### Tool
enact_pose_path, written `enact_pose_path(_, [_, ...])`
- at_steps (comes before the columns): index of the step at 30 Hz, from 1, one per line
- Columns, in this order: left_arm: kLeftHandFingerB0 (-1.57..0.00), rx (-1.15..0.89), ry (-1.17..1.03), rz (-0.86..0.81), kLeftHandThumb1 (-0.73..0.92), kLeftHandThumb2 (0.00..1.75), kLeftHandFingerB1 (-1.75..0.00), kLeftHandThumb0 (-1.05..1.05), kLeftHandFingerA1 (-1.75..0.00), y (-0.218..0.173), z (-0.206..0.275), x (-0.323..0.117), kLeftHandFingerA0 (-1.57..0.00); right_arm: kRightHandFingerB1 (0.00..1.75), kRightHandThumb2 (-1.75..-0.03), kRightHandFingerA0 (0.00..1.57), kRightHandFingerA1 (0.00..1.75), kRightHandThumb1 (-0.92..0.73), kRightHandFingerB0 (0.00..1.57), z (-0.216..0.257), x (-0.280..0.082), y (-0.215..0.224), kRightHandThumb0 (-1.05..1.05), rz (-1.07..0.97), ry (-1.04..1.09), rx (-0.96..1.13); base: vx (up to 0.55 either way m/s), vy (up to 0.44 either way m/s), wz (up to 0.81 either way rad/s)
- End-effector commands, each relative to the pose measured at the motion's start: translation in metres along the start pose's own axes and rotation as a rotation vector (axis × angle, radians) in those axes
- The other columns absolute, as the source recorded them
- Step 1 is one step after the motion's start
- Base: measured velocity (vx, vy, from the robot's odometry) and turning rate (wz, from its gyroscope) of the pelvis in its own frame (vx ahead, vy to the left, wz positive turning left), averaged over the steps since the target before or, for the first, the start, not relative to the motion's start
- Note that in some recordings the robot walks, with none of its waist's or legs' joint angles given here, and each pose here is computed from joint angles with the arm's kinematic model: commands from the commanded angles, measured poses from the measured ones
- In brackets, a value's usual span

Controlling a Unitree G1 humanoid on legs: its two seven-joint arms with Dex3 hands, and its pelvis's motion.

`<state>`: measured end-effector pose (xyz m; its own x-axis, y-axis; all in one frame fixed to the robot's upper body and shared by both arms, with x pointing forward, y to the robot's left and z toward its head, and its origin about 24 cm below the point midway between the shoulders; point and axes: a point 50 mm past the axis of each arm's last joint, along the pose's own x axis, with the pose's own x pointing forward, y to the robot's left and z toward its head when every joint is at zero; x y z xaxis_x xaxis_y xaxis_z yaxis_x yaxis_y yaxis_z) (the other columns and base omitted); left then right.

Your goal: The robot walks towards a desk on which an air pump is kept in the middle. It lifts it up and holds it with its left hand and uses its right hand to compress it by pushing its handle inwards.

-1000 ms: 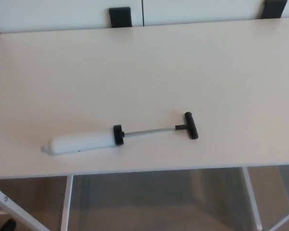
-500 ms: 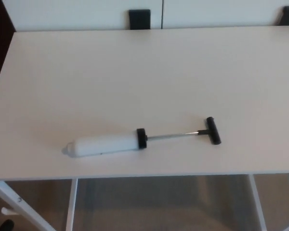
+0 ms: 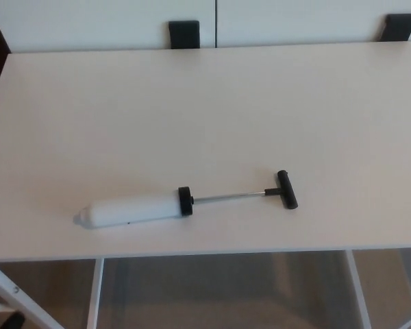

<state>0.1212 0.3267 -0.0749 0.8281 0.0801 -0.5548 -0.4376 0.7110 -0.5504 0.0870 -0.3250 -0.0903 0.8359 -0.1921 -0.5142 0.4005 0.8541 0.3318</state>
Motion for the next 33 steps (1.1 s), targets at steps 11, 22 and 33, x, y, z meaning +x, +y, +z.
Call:
enact_pose_path(11, [0.0, 0.054, -0.344, 0.462, 0.69, 1.06, -0.5, -0.1, -0.53, 0.078, 0.096, -0.134, -0.02, 0.39, -0.81, 0.36, 0.5, -0.48, 0.12, 0.011, 0.001, -0.004, -0.7, -0.011, -0.021, -0.049, 0.0, 0.0, 0.0])
enact_pose_path(22, [-0.1, 0.525, -1.123, 0.246, 0.52, 0.58, -0.26, -0.11, -0.22, -0.077, 0.21, -0.176, -0.12, 0.39, -0.8, 0.43, 0.51, -0.5, 0.16, 0.018, 0.005, 0.001, -0.75, 0.007, -0.037, -0.065, 0.0, 0.0, 0.0])
enact_pose_path(33, [0.0, 1.376, -1.193, -0.354, 0.42, 0.91, -0.48, -0.24, -0.5, -0.274, 0.206, -0.153, -0.02, 0.39, -0.81, 0.36, 0.51, -0.49, 0.11, 0.02, 0.005, 0.003, -0.66, 0.03, -0.054, -0.085, 0.0, 0.0, 0.0])
